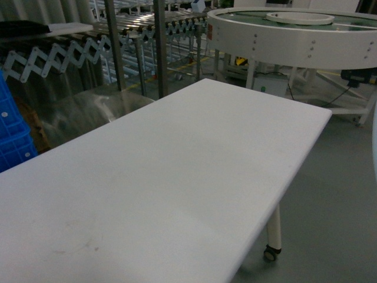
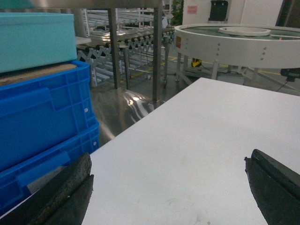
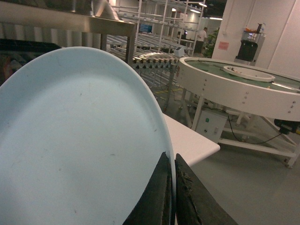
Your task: Place blue tray on left shelf second layer neatly
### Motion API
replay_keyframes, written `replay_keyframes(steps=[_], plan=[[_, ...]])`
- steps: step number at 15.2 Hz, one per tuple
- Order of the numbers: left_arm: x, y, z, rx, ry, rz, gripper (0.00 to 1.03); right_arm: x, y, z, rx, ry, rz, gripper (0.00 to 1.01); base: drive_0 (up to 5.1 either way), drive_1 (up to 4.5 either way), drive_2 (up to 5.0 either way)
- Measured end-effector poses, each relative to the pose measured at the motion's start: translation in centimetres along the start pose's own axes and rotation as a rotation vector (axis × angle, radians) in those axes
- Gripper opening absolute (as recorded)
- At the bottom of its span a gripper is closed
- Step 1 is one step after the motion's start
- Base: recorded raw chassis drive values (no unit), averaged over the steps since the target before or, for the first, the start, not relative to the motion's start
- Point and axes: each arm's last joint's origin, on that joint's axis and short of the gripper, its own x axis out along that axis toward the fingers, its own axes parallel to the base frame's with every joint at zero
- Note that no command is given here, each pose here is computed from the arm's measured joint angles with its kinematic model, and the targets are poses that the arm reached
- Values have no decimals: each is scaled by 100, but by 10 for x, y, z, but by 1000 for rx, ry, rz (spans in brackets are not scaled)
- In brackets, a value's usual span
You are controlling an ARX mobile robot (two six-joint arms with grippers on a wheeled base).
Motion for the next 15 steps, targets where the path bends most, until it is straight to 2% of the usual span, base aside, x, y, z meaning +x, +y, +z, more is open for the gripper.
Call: replay_keyframes(steps=[15], plan=[[0,0,0,0,0,0,98,0,0,0,0,0,0,2,-161,-161,-161]])
